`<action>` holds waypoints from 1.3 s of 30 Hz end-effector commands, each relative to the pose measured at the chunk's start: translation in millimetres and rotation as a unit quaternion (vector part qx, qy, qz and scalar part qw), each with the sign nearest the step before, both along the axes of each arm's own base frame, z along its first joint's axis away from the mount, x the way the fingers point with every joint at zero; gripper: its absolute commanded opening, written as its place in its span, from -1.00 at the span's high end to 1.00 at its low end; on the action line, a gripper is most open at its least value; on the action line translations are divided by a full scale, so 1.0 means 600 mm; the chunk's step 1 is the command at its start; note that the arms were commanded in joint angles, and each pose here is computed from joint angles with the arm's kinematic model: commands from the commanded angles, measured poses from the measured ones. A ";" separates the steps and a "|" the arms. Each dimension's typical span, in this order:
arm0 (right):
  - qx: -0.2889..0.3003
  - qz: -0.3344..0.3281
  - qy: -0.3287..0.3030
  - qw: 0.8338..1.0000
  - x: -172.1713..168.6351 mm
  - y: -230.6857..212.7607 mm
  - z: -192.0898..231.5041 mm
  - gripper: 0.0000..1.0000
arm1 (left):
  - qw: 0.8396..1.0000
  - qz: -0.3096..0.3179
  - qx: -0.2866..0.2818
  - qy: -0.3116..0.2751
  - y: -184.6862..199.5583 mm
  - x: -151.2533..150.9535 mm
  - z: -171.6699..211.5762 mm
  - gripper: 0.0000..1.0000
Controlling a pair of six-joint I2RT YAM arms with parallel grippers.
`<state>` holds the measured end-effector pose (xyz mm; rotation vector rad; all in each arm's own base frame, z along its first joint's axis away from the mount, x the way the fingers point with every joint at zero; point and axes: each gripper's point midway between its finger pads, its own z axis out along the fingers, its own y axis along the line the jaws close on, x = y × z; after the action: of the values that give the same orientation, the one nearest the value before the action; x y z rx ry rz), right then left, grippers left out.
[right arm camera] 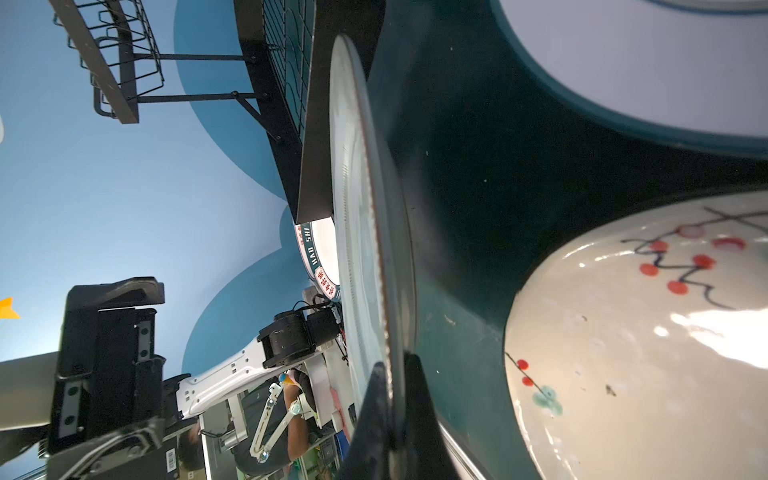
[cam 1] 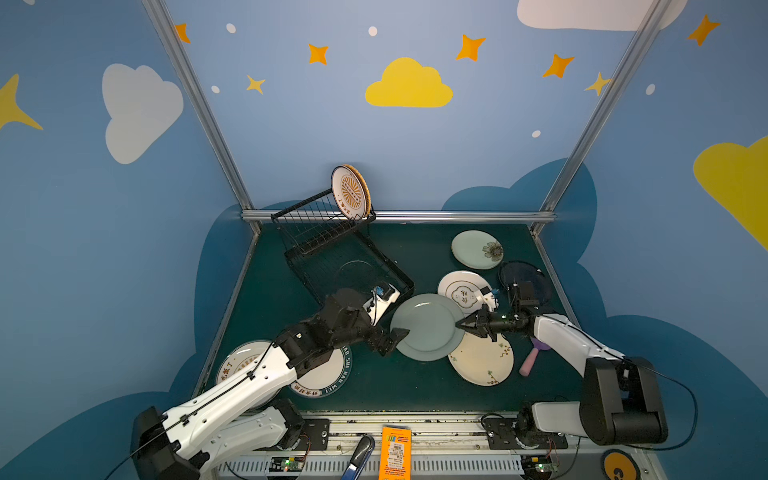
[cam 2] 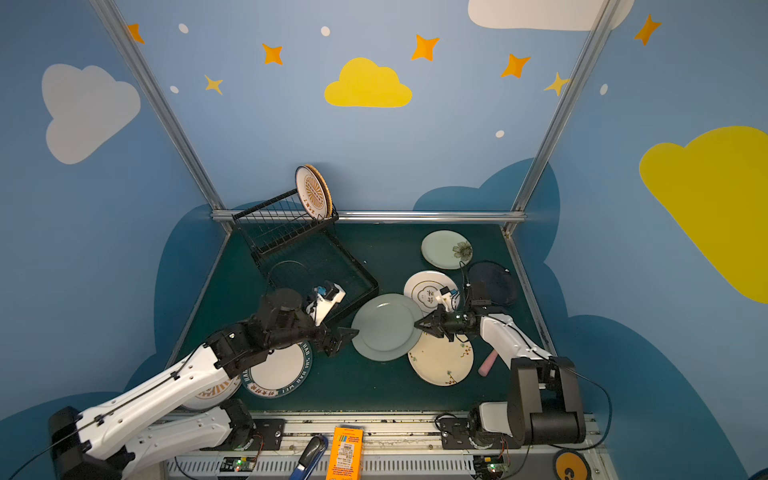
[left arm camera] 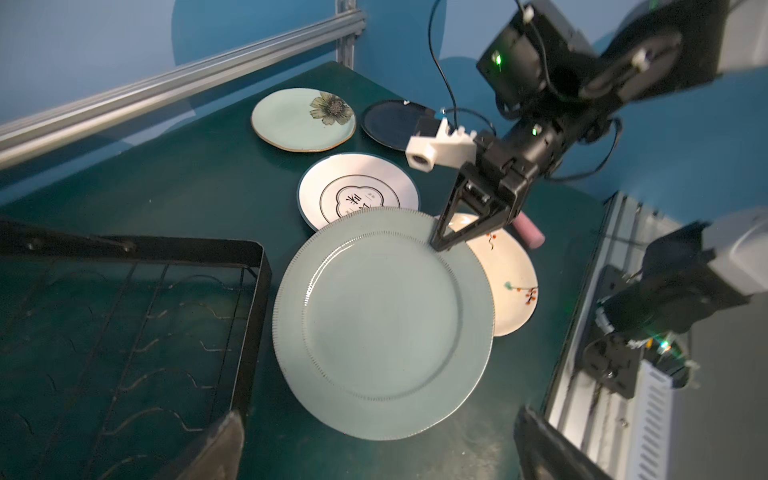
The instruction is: Load the plates into the dish rack
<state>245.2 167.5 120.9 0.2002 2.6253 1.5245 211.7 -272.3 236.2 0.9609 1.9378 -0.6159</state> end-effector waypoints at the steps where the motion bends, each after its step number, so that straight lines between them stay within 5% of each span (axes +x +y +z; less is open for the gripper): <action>1: 0.065 0.009 -0.029 0.997 0.004 0.006 0.082 1.00 | 0.991 -0.035 0.066 -0.107 -0.023 0.002 0.009 -0.99; 9: 0.082 -0.007 -0.032 0.996 0.005 -0.009 0.112 1.00 | 0.948 -0.142 0.141 -0.245 -0.107 -0.048 -0.026 -1.00; 17: 0.091 -0.019 -0.027 0.995 0.006 -0.013 0.130 1.00 | 0.905 -0.176 0.214 -0.323 -0.144 -0.058 -0.070 -0.95; 39: 0.102 -0.028 -0.031 0.994 0.003 -0.015 0.154 1.00 | 0.874 -0.085 0.298 -0.375 -0.190 0.026 -0.141 -0.16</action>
<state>247.5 149.9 168.6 0.4043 2.5192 1.6242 213.6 -376.3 132.6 1.5867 1.3521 0.2569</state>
